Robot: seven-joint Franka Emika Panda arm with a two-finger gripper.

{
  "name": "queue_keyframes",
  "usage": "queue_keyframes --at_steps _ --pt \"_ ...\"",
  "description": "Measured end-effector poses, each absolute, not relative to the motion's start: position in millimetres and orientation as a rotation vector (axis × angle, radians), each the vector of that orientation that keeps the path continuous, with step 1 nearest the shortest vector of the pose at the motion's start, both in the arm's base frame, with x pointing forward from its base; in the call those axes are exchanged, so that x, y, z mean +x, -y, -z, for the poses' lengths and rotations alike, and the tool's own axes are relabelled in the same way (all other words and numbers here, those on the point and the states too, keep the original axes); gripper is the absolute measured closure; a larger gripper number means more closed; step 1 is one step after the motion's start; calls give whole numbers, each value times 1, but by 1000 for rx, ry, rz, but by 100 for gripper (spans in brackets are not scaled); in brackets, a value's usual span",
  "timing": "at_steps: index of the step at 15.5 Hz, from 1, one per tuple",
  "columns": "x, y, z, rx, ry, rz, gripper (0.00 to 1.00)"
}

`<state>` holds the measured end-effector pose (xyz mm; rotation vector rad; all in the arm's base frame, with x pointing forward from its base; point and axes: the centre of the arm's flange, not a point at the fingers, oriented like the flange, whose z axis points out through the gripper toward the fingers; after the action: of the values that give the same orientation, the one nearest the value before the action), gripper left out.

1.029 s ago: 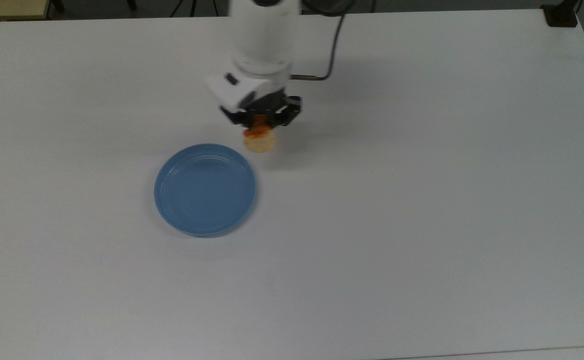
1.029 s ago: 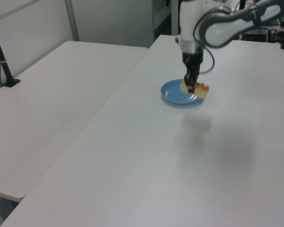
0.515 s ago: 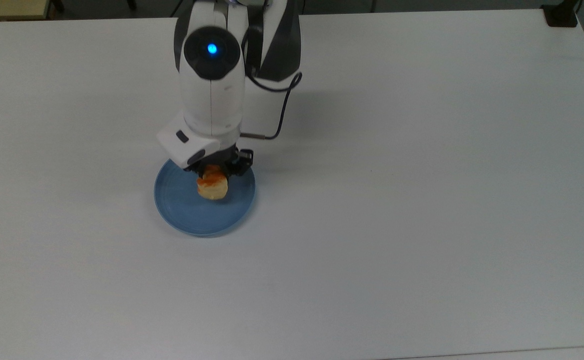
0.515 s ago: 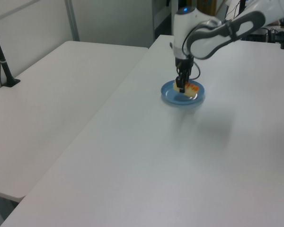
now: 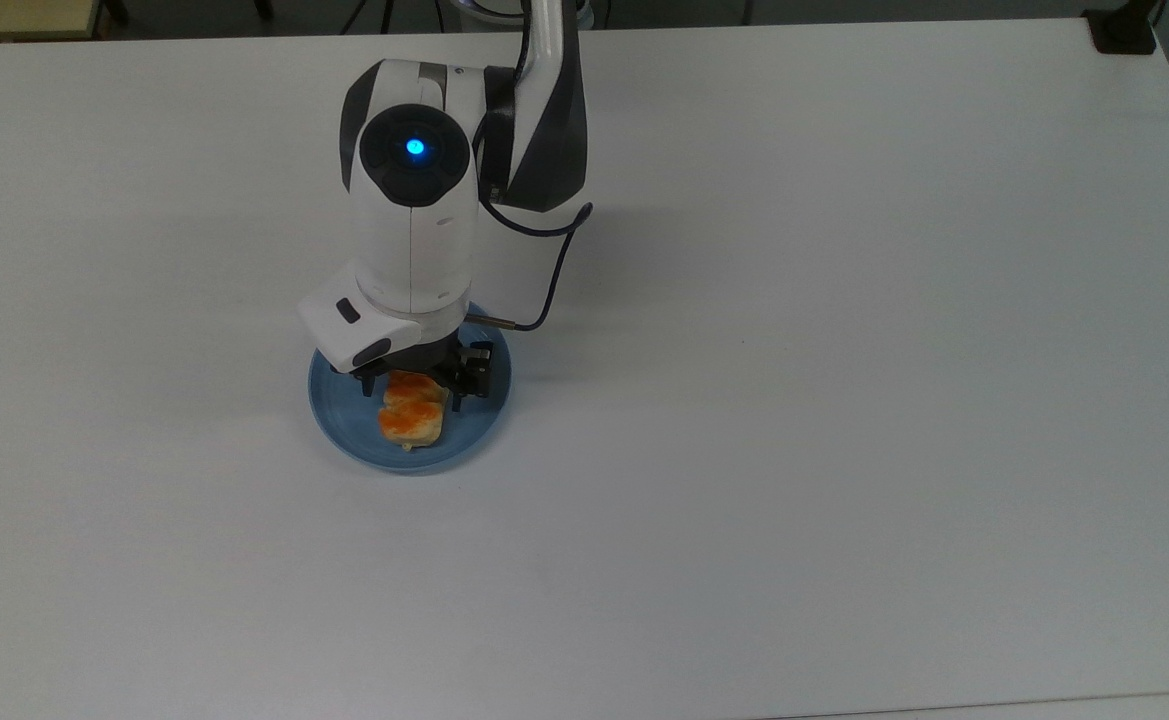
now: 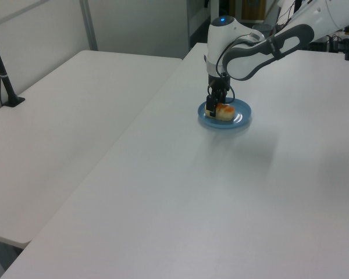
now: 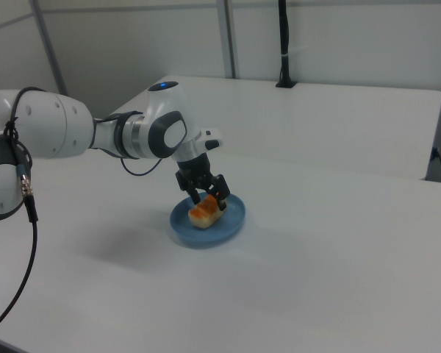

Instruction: Put the bread on a plate

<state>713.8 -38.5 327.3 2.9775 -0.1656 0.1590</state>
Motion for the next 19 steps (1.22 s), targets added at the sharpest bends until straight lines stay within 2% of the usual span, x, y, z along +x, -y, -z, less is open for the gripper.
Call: queue_keyframes --at_steps 1,4,7,10,12,16,19 --pt "715 38 -330 2977 166 -167 0" --pt "710 35 -365 2979 210 -166 0" --pt "685 23 -429 2983 268 -73 0" --pt "648 19 -501 3001 294 -17 0" --pt "622 16 -535 3031 299 -19 0" --pt "586 13 -571 3086 234 -58 0" --pt "577 16 -578 3092 189 -64 0"
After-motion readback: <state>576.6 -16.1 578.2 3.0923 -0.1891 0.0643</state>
